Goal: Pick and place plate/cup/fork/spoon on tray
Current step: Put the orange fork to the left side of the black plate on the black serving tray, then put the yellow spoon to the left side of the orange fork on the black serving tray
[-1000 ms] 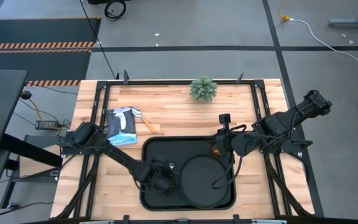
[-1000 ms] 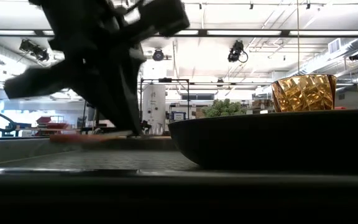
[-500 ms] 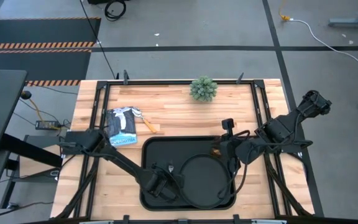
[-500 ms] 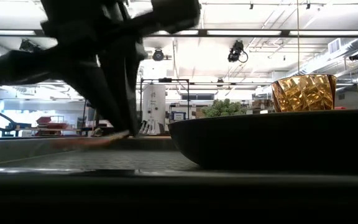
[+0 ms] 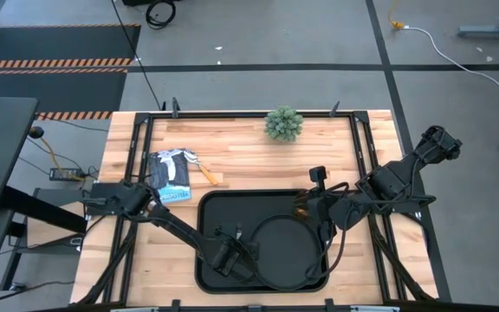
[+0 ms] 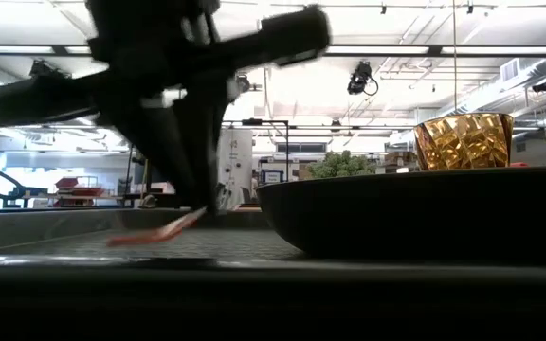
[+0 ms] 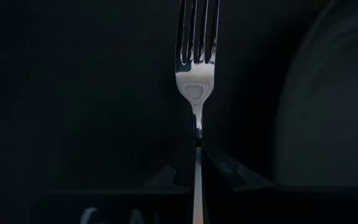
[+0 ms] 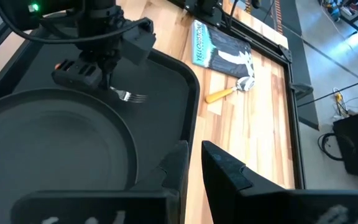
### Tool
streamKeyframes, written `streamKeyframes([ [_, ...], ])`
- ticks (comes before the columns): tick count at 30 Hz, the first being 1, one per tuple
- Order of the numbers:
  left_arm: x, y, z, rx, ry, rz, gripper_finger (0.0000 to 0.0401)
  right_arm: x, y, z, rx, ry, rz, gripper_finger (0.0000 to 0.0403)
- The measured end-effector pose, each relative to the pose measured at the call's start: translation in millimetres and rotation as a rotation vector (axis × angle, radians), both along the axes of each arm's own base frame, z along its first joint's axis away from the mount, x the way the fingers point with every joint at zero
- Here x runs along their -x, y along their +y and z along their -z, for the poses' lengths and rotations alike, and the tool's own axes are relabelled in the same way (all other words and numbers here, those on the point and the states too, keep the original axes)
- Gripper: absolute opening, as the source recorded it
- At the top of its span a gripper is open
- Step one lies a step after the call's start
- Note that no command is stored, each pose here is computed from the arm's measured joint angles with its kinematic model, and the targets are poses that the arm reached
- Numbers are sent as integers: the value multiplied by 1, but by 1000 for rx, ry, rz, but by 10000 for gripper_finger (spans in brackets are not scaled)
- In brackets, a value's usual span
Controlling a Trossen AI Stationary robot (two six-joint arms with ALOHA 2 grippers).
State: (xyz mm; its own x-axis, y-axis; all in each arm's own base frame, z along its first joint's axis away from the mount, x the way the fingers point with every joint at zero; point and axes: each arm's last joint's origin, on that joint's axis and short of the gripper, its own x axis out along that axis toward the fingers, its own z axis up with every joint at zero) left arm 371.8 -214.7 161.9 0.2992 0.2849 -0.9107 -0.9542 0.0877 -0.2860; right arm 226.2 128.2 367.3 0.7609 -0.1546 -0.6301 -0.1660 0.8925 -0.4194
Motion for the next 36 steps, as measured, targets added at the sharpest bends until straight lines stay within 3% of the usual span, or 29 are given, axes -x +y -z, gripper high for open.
streamKeyframes([
  [9, -7, 4, 11, 19, 33, 30, 21, 0, 0, 0, 6, 2, -7, 52],
  [20, -7, 6, 11, 10, 46, 43, 65, 0, 0, 0, 7, 3, -7, 52],
  [29, -5, 8, 10, -6, 63, 48, 73, 0, 0, 0, 7, 3, -7, 52],
  [36, 0, 24, -20, -1, 106, 98, 73, 0, 0, 0, 8, 3, -8, 52],
])
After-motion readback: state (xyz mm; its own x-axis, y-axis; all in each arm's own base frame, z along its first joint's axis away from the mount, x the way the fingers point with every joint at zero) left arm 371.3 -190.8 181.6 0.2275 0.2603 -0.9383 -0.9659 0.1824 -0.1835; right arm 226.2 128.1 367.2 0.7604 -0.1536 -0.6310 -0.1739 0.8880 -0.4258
